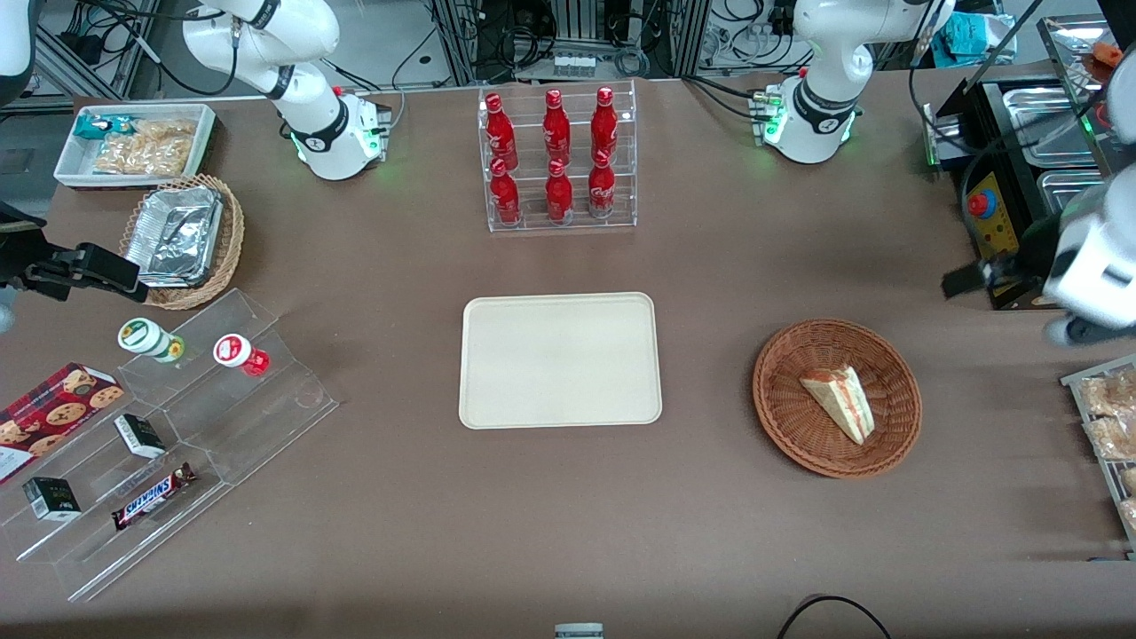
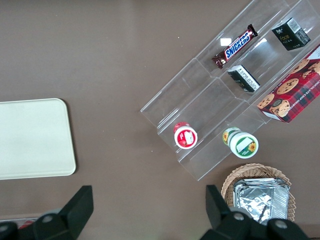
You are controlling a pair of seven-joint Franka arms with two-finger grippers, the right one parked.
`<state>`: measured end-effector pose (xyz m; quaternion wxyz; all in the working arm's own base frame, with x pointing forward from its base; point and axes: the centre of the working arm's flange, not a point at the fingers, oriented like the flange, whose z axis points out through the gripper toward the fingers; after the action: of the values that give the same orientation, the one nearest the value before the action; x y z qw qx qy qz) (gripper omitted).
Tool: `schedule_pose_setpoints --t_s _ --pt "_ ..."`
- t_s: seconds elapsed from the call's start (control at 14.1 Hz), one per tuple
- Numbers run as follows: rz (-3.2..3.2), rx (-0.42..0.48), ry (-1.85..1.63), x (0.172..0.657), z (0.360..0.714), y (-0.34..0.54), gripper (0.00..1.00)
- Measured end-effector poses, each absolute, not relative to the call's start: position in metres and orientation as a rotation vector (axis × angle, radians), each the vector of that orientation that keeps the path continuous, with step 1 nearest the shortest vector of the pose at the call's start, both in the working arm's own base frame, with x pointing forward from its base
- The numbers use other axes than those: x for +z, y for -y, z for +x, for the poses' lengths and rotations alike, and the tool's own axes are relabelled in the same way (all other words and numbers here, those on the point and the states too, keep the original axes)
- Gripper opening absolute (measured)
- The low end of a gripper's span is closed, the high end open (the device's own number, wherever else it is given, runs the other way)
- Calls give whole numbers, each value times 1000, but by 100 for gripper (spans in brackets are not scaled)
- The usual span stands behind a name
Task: Place sandwich from basket to tray
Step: 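Move the left gripper down over the sandwich in the wicker basket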
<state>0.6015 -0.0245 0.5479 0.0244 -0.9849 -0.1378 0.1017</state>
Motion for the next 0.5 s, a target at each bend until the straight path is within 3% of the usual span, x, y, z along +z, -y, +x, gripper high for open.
schedule_pose_setpoints --t_s 0.5 --pt "-2965 370 740 351 654 42 100"
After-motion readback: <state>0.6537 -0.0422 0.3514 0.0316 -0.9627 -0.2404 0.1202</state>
